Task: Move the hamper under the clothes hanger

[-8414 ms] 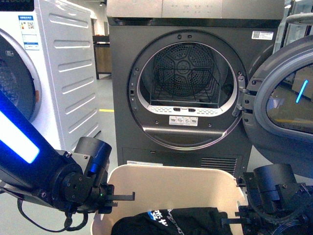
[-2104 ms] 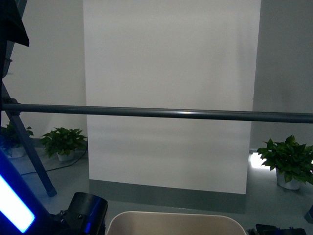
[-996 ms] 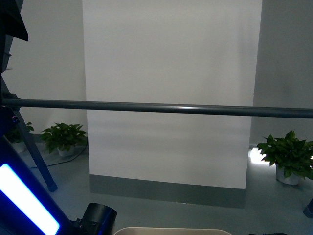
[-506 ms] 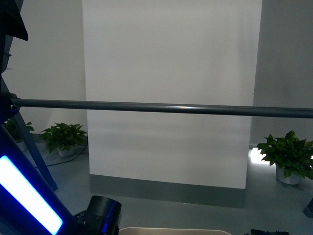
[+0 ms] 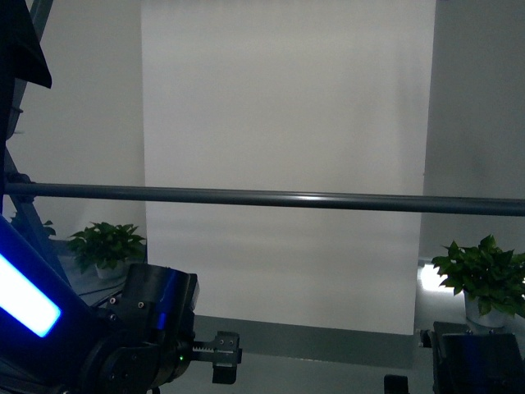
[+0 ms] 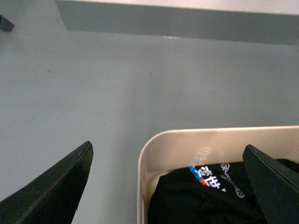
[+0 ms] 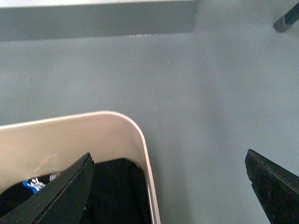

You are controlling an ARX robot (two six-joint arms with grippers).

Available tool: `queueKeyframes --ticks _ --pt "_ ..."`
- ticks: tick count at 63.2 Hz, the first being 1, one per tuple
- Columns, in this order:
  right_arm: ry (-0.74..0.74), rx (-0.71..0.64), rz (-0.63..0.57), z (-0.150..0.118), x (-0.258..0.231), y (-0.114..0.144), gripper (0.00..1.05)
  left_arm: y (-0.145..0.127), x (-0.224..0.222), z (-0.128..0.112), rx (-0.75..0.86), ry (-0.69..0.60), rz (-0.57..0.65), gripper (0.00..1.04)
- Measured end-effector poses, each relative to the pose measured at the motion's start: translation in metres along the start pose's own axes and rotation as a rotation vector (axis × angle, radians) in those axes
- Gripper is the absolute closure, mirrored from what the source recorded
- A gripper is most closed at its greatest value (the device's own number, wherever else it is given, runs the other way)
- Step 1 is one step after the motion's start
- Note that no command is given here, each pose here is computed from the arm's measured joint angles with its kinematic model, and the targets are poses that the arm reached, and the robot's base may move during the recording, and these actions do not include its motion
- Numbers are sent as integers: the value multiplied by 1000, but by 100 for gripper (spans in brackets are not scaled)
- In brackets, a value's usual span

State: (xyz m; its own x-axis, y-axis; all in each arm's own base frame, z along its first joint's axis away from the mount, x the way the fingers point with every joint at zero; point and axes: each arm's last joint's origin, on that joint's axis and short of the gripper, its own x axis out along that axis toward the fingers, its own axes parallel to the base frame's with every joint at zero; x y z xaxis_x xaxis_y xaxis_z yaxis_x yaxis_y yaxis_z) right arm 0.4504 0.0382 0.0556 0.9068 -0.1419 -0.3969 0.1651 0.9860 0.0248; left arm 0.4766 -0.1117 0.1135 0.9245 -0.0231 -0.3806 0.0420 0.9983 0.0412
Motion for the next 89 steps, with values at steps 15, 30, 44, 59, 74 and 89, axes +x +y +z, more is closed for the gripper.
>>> queueKeyframes --ticks 15,30,44,59,74,89 --pt "-197 -26 -15 63 -35 1 8 1 -37 54 12 -166 -8 7" --pt "-351 -68 2 113 -73 12 8 1 -72 103 39 -298 -18 7" --pt "-463 -88 -16 142 -99 16 8 4 -91 130 62 -362 -12 7" --pt "-497 -96 -73 144 -110 5 8 7 -97 137 71 -379 -4 7" --pt "-535 -83 -122 147 -131 -14 8 15 -101 138 69 -381 0 7" --pt "-575 -70 -134 150 -145 -18 8 17 -108 141 67 -394 -21 7"
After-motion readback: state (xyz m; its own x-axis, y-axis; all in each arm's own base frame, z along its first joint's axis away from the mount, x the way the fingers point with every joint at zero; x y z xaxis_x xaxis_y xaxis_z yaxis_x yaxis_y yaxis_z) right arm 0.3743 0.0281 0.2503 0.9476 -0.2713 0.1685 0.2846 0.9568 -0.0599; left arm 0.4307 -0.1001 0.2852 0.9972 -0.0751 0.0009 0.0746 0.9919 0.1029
